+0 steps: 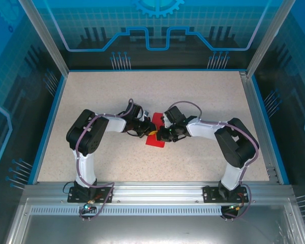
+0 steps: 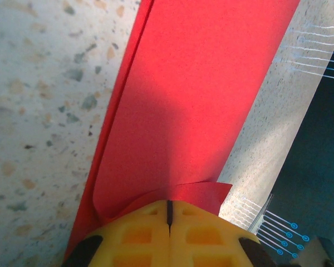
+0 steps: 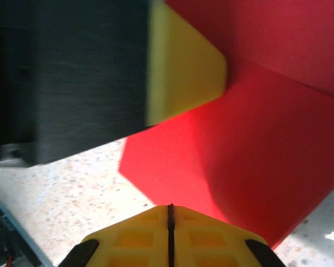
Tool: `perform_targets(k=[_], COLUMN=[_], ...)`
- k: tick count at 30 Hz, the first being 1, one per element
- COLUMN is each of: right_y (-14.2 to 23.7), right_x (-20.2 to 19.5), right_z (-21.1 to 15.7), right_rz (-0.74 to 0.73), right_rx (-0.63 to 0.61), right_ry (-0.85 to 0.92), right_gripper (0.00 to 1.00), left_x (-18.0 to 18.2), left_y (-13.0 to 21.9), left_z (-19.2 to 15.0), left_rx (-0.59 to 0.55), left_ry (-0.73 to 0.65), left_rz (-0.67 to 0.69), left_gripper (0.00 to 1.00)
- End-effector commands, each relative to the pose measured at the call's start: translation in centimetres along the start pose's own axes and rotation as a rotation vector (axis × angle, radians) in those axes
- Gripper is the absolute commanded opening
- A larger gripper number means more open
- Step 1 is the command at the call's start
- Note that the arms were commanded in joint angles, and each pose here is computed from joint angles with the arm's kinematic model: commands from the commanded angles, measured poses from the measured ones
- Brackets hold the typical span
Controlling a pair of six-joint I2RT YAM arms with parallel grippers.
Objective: Fold a paper plane with a square sheet of paper (pick it up from the middle)
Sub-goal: Fold the triangle a second time at the center of the table.
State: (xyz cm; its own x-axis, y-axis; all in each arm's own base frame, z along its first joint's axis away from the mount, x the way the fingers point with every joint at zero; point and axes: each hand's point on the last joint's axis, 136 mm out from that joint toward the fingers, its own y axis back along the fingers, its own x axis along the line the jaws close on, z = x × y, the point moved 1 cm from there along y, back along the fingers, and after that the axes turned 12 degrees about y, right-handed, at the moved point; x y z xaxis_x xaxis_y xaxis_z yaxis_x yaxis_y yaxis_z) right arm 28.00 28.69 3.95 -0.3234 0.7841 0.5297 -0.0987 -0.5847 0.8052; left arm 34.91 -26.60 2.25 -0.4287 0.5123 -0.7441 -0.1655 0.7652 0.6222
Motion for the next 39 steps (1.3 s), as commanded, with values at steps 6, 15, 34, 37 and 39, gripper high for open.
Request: perform_targets(k=[6,15,34,37,39], right_y=[-1.8,0.4,0.0,-0.9,-1.3], right_x=[-3.1,-1.1,-2.8,-4.2,-4.8], right_z=[-3.3,-2.4,-4.5,-5.8,-6.2], right_rz=[-0.043,0.027,0.003,-0.034,-0.052], right_rx=[0.096,0.027,0.045,0.079,0.093], right_ry=[-0.091,-0.050,-0.087,-0.118,-0.132], right_gripper=[0.09,0.10,0.11,0.10,0.10], left_x=[2.5,2.6,2.4,2.4,2.4], left_y=[-0.4,-0.4,-0.4,-0.4,-0.4], left_z=[-0.1,-0.1,-0.1,-0.1,-0.1], left_rx=[0.001,0.000,-0.001,0.001,0.001], left_ry=[0.026,0.023,0.022,0.023,0.022], left_rz=[0.088,0.090,0.088,0.087,0.088], left_gripper=[0.00,0.00,0.00,0.00,0.00])
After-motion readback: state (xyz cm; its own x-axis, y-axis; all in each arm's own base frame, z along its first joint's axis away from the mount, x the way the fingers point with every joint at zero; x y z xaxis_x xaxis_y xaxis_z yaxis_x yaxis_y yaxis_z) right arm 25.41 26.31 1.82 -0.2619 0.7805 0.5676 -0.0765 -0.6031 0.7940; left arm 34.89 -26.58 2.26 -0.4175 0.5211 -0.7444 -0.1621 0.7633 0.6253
